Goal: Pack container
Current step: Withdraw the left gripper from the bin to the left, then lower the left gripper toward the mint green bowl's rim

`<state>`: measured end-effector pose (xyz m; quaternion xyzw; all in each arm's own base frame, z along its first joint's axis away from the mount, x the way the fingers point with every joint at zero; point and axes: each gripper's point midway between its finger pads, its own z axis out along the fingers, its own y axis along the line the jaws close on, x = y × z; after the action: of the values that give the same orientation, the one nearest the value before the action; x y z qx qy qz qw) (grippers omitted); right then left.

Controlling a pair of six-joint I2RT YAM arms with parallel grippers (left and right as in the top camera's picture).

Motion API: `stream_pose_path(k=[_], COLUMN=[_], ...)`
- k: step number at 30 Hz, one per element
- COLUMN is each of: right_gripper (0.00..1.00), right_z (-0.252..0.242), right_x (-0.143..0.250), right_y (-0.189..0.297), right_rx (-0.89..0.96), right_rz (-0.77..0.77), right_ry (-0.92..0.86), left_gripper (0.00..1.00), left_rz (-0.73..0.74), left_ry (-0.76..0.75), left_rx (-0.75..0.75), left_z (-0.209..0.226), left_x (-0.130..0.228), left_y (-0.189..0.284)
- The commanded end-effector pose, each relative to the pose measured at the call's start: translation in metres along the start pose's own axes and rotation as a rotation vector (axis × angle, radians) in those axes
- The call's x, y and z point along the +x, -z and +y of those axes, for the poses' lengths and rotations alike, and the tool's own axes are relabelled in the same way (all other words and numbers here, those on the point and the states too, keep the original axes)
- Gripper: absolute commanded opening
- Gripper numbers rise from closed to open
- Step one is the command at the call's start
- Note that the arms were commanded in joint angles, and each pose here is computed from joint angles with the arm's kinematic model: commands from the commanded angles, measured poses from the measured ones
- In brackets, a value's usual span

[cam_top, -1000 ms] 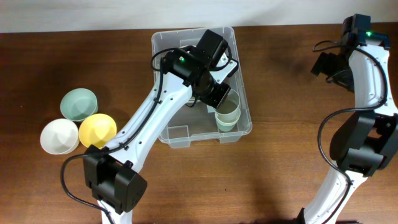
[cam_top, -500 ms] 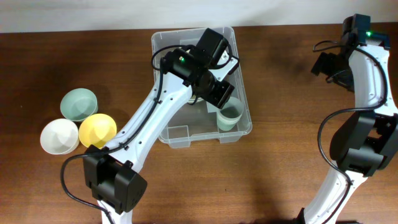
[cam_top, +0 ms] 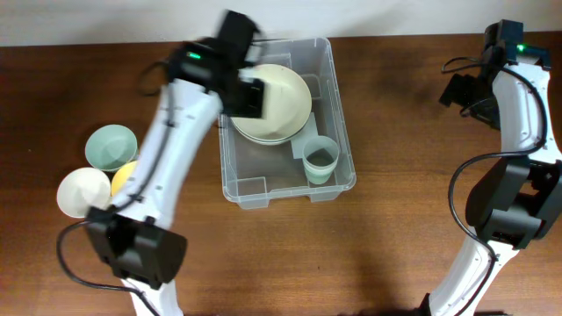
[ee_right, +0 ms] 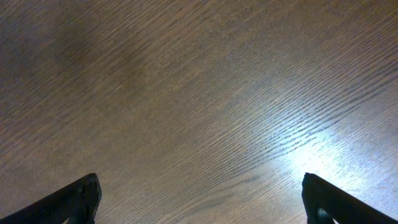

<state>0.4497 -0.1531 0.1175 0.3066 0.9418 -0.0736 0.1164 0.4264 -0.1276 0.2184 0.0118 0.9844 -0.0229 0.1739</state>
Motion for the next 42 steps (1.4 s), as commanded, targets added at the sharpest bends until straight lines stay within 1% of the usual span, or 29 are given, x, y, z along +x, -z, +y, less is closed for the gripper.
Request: stream_pose_path(k=[1,5,10,12,17,22,24,26,31,35,36,38,42], right_gripper=[0.99,0.99,0.99,0.99,0.99,0.99,0.99,0.99,0.99,0.99,0.99,0.99,0.99], right_z=[-0.003,-0.003,-0.003,-0.003,-0.003,-0.003,-0.003,-0.003,-0.003,-0.003,-0.003,-0.003,-0.003], right_x=[-0.002,-0.002,-0.002,-0.002,-0.002,-0.002,-0.002,-0.002,-0.002,-0.002,-0.002,-0.002,-0.002], right_y=[0.0,0.0,0.0,0.0,0.0,0.0,0.0,0.0,0.0,0.0,0.0,0.0,0.0], right_rx=[0.005,0.005,0.005,0.005,0.005,0.005,0.005,0.005,0.005,0.005,0.005,0.005,0.005], right_rz=[-0.004,-0.004,-0.004,-0.004,-0.004,-0.004,-0.004,-0.004,-0.004,-0.004,-0.004,-0.004,-0.004], right_ry=[-0.011,-0.011,-0.011,-0.011,-0.011,-0.011,-0.011,-0.011,-0.011,-0.011,-0.011,-0.011,-0.011], left_gripper=[0.67,0.71,0.71,0.71,0.71,0.69,0.63,0.59,0.59,0.58,0.58,0.55,0.54], left_rz=[-0.049,-0.003,-0.033,-0.039,-0.009,0.039,0.059,0.079,0.12,0.125,0.127,0.141,0.151], left_ry=[0.202,0.304,0.429,0.509,0.625,0.69,0.703,0.712,0.711,0.713,0.715,0.715,0.643], left_rx=[-0.193,-0.304,-0.346,-0.364,-0.372,-0.4,-0.4,-0.377,-0.361,-0.34,-0.319,-0.263,-0.16], left_z=[0.072,0.133,0.187,0.211,0.253,0.284,0.291,0.291,0.292,0.292,0.289,0.281,0.267], left_x=[-0.005,0.005,0.002,0.004,0.017,0.033,0.038,0.042,0.051,0.054,0.054,0.054,0.049], left_y=[0.024,0.028,0.032,0.033,0.028,0.008,-0.006,-0.025,-0.069,-0.097,-0.104,-0.118,-0.137])
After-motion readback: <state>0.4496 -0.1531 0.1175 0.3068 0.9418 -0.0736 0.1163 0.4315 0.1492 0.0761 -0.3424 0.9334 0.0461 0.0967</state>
